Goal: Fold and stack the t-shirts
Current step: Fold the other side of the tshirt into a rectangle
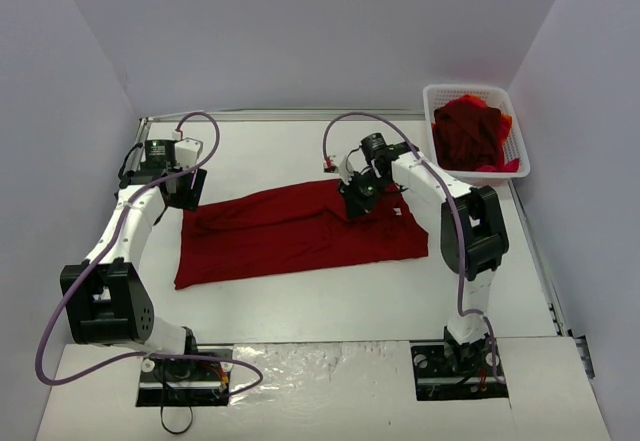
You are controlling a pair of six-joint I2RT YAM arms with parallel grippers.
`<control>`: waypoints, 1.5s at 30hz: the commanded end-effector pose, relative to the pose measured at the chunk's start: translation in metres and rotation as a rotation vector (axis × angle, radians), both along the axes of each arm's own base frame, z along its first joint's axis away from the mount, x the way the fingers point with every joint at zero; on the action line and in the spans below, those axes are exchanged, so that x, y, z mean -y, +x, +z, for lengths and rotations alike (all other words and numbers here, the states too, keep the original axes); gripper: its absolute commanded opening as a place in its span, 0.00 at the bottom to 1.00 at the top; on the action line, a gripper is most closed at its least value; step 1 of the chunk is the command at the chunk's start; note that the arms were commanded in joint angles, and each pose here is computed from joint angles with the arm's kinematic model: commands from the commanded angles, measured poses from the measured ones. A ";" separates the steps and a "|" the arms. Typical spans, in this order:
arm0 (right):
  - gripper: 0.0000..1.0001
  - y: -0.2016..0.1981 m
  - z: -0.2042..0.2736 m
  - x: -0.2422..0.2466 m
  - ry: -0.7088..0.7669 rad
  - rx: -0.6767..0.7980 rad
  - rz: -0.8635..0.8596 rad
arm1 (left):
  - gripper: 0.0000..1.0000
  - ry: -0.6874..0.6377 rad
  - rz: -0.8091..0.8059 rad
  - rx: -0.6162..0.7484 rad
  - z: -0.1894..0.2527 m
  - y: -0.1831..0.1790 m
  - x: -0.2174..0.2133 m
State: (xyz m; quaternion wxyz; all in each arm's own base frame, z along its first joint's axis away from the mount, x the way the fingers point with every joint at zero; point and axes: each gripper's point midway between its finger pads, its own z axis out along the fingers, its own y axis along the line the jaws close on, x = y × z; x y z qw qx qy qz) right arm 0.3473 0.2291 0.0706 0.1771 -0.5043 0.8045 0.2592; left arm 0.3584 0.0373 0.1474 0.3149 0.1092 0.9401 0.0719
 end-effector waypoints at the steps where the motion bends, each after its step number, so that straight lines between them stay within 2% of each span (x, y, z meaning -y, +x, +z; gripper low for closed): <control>1: 0.04 -0.016 0.008 -0.003 -0.013 0.001 0.032 | 0.63 -0.011 0.002 0.022 0.008 0.001 0.002; 9: 0.21 -0.038 -0.013 -0.007 -0.047 -0.054 0.071 | 0.63 -0.011 -0.014 0.009 0.004 0.002 0.006; 15: 0.22 -0.046 -0.015 -0.013 -0.049 -0.064 0.095 | 0.63 -0.010 -0.018 0.004 0.003 0.002 0.008; 22: 0.25 -0.020 0.012 -0.004 -0.057 0.043 0.043 | 0.63 -0.010 -0.020 0.006 0.003 0.002 0.008; 27: 0.22 0.016 0.018 0.019 -0.100 0.110 -0.073 | 0.63 -0.013 -0.023 0.006 0.001 0.003 0.009; 34: 0.17 0.051 -0.003 0.048 -0.118 0.081 -0.159 | 0.63 -0.008 -0.024 0.010 0.001 0.001 0.008; 45: 0.10 0.057 -0.039 0.083 -0.173 0.018 -0.205 | 0.63 -0.005 -0.024 0.006 0.000 -0.001 0.007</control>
